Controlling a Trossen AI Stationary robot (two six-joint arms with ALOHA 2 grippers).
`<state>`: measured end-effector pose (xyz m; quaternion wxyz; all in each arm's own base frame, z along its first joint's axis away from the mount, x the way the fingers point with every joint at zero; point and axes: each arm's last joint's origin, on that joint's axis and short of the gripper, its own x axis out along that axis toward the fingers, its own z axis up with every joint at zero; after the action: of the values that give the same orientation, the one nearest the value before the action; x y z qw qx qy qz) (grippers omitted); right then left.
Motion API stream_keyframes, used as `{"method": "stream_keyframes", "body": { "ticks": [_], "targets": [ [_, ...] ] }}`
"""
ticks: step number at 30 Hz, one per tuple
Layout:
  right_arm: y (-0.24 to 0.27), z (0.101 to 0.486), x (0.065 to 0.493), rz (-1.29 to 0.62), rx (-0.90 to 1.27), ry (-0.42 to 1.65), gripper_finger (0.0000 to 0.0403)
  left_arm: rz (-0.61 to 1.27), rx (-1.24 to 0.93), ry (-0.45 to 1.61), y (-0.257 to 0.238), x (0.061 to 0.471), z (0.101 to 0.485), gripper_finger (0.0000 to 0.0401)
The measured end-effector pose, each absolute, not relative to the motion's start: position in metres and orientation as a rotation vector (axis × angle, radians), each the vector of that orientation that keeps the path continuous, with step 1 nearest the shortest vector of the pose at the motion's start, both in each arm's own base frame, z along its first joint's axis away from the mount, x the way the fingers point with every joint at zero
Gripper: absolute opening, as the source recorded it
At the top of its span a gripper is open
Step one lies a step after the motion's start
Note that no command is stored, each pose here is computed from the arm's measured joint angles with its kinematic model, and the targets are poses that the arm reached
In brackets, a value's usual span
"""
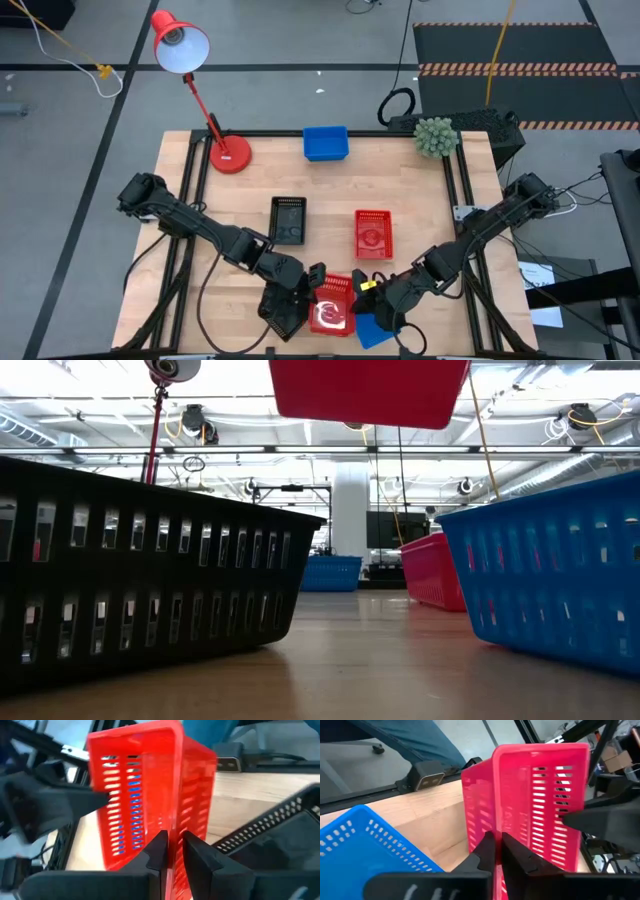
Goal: Stack baskets by color
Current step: Stack the bottom red bin on top of the top red bins
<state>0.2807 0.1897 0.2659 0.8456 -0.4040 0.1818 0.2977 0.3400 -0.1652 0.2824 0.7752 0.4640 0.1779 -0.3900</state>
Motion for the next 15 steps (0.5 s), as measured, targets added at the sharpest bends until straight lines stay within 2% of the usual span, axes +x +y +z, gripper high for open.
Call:
{"method": "stream_keyframes", "body": {
  "ticks": [9, 15],
  "targets": [
    [0.189, 0.264, 0.280, 0.640, -0.882, 0.393, 0.0007, -0.668, 0.934, 0.412, -0.164, 0.345, 0.287, 0.0093],
    [0.187, 0.263, 0.278, 0.645, -0.920, 0.413, 0.0006, -0.375, 0.798, 0.376, -0.162, 0.352, 0.301, 0.0161]
  ]
}}
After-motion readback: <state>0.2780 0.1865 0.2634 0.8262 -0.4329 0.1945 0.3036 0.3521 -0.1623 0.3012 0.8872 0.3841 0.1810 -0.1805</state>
